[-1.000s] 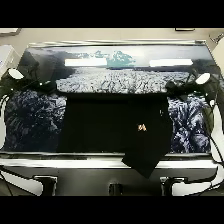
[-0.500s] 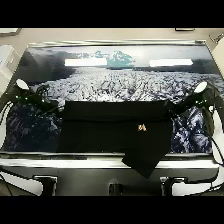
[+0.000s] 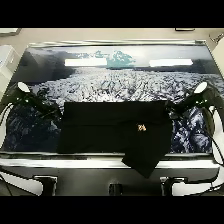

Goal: Fold the clothes and pants, and hang the long-sleeved shirts on hangers.

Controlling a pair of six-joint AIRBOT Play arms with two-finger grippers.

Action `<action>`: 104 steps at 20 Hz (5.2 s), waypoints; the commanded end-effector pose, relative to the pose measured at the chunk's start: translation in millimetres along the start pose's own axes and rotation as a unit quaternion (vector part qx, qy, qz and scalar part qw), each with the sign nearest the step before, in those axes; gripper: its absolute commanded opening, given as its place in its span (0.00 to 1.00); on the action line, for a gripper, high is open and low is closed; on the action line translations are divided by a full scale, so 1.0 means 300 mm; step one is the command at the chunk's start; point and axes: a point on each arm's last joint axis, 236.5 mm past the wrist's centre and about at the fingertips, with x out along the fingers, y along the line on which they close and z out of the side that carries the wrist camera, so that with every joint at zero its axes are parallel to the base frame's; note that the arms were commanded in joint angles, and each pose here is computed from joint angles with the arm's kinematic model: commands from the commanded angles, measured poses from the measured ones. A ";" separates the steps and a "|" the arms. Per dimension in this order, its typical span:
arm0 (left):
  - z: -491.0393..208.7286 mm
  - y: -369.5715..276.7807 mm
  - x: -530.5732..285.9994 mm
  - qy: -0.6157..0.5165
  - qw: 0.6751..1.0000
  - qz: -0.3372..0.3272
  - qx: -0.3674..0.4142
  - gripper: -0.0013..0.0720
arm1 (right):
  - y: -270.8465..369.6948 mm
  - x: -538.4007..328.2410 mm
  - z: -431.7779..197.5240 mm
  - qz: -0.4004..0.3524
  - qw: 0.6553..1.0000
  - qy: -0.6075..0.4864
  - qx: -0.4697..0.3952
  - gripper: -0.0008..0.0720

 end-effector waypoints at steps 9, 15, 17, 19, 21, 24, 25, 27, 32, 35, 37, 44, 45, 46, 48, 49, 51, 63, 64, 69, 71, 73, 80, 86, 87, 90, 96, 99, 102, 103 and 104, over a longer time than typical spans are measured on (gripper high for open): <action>-0.461 0.175 0.101 0.060 0.996 -0.029 -0.059 0.73 | -0.335 -0.186 -0.269 -0.058 0.997 0.038 0.037 0.80; -0.606 0.129 0.261 0.072 0.994 -0.073 -0.049 0.69 | -0.330 -0.121 -0.329 -0.044 0.996 0.068 0.038 0.79; -0.572 0.108 0.261 0.051 0.994 -0.087 -0.053 0.68 | -0.328 -0.121 -0.332 -0.043 0.996 0.069 0.036 0.78; -0.552 0.096 0.261 0.039 0.993 -0.094 -0.057 0.68 | -0.328 -0.121 -0.332 -0.042 0.996 0.070 0.032 0.78; -0.539 0.101 0.263 0.031 0.993 -0.091 -0.062 0.51 | -0.328 -0.121 -0.332 -0.042 0.996 0.070 0.032 0.78; -0.539 0.100 0.263 0.032 0.993 -0.091 -0.065 0.10 | -0.327 -0.123 -0.345 -0.042 0.996 0.078 0.029 0.78; -0.549 0.095 0.261 0.038 0.993 -0.095 -0.060 0.05 | -0.327 -0.123 -0.353 -0.041 0.995 0.083 0.027 0.77; -0.559 0.089 0.259 0.044 0.993 -0.098 -0.057 0.05 | -0.311 -0.102 -0.398 -0.028 0.995 0.093 0.021 0.77; -0.558 0.089 0.259 0.044 0.993 -0.098 -0.056 0.05 | -0.275 0.064 -0.621 0.023 0.993 0.116 0.013 0.78; -0.559 0.089 0.259 0.044 0.993 -0.098 -0.056 0.05 | -0.270 0.144 -0.688 0.040 0.990 0.135 0.026 0.78; -0.560 0.087 0.256 0.044 0.993 -0.098 -0.056 0.05 | -0.276 0.182 -0.689 0.042 0.991 0.125 0.033 0.78; -0.559 0.087 0.254 0.043 0.993 -0.098 -0.055 0.05 | -0.203 0.271 -0.690 0.103 0.987 0.097 0.072 0.72; -0.559 0.087 0.254 0.043 0.993 -0.098 -0.055 0.05 | -0.200 0.276 -0.687 0.105 0.987 0.094 0.076 0.71; -0.559 0.087 0.254 0.043 0.993 -0.098 -0.055 0.05 | -0.197 0.278 -0.682 0.107 0.987 0.092 0.078 0.70; -0.559 0.087 0.254 0.043 0.993 -0.098 -0.055 0.05 | -0.195 0.283 -0.681 0.110 0.986 0.095 0.082 0.55; -0.559 0.087 0.254 0.043 0.993 -0.098 -0.055 0.05 | -0.195 0.284 -0.682 0.110 0.986 0.096 0.082 0.23; -0.560 0.086 0.254 0.043 0.993 -0.098 -0.055 0.05 | -0.193 0.281 -0.682 0.111 0.986 0.097 0.084 0.06; -0.221 0.010 -0.025 -0.086 0.994 -0.071 -0.005 0.05 | 0.003 -0.099 -0.221 0.115 0.992 -0.025 -0.042 0.06; -0.167 -0.004 -0.042 -0.091 0.994 -0.068 0.002 0.05 | 0.045 -0.096 -0.166 0.112 0.991 -0.031 -0.061 0.06; 0.112 -0.051 -0.089 -0.098 0.993 -0.066 0.009 0.05 | 0.152 -0.052 0.116 0.115 0.991 -0.044 -0.056 0.06; 0.196 -0.054 -0.058 -0.082 0.994 -0.069 0.000 0.05 | 0.173 -0.015 0.177 0.131 0.989 -0.044 -0.045 0.06; 0.268 -0.056 -0.015 -0.074 0.995 -0.070 -0.010 0.05 | 0.181 0.026 0.224 0.145 0.987 -0.054 -0.031 0.07; 0.345 -0.112 0.059 -0.064 0.994 -0.093 -0.002 0.06 | 0.230 0.085 0.267 0.194 0.979 -0.053 -0.014 0.07; 0.228 -0.045 -0.143 -0.018 0.995 -0.096 0.001 0.92 | 0.121 -0.100 0.240 0.188 0.981 -0.056 -0.017 0.81; 0.223 -0.004 -0.197 -0.028 0.996 -0.084 -0.016 0.93 | 0.042 -0.141 0.241 0.180 0.982 -0.060 0.003 0.87; 0.205 0.064 -0.338 -0.071 0.992 -0.079 -0.061 0.93 | -0.185 -0.160 0.179 0.150 0.987 -0.023 0.056 0.98; 0.140 -0.047 -0.482 -0.113 0.991 -0.065 -0.025 0.92 | -0.168 0.046 0.133 0.194 0.980 0.001 0.044 0.99; 0.108 -0.159 -0.511 -0.124 0.990 -0.057 0.013 0.92 | -0.030 0.119 0.141 0.252 0.967 0.015 0.018 0.99; 0.079 -0.265 -0.508 -0.124 0.990 -0.052 0.052 0.92 | 0.101 0.156 0.178 0.271 0.962 -0.010 -0.007 0.98; 0.072 -0.298 -0.496 -0.120 0.990 -0.051 0.063 0.92 | 0.132 0.168 0.181 0.269 0.963 -0.014 -0.013 0.93; 0.067 -0.326 -0.482 -0.115 0.989 -0.049 0.073 0.92 | 0.157 0.180 0.176 0.266 0.964 -0.013 -0.021 0.85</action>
